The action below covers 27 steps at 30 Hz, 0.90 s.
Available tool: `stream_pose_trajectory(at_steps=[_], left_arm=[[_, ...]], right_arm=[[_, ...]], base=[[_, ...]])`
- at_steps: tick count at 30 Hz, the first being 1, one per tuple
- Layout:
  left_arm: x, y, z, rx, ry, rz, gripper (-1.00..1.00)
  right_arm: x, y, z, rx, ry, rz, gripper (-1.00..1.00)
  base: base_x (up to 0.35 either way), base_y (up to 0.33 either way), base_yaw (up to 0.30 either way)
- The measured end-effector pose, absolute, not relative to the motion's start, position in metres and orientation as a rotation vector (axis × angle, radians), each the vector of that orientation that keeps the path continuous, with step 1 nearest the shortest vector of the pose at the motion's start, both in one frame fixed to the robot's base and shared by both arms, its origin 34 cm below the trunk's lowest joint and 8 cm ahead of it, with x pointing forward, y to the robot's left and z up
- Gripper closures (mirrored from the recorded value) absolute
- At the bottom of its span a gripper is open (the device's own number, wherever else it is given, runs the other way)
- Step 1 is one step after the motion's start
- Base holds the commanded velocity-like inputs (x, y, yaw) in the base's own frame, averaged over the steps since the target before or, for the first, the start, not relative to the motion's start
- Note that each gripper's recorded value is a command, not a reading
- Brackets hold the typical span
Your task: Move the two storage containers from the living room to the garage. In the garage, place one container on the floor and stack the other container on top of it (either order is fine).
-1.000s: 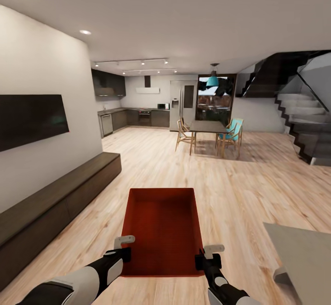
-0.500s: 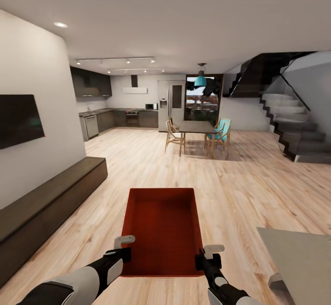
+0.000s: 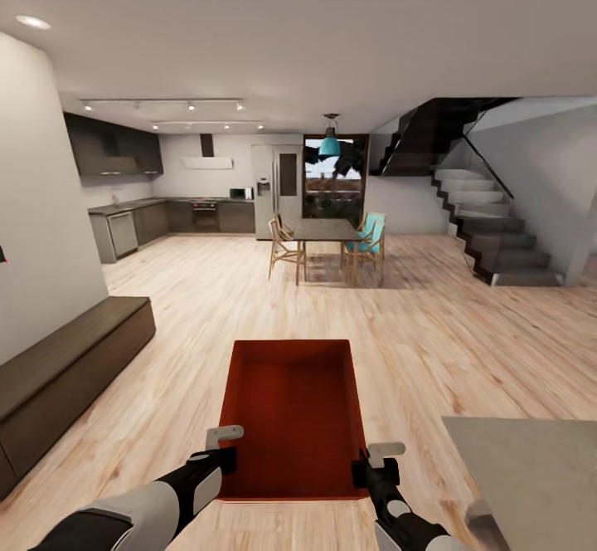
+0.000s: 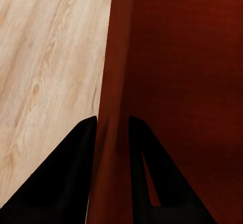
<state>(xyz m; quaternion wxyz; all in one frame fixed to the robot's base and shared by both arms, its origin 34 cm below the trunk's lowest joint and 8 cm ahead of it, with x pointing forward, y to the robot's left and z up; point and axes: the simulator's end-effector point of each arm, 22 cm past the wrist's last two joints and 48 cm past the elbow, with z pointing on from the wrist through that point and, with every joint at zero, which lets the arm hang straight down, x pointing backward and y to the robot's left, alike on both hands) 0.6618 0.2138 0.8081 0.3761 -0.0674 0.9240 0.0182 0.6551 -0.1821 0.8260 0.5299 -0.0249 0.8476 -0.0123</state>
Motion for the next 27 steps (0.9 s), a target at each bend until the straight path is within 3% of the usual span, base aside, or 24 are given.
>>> stream_pose_trajectory(at_steps=[27], left_arm=[[0.6617,0.2144,0.8079,-0.176,2.364,0.046,1.00]], right_arm=[[0.6558,-0.1815,0.8266,-0.062,2.024,-0.030,1.00]], base=[[0.321,0.000,-0.002]])
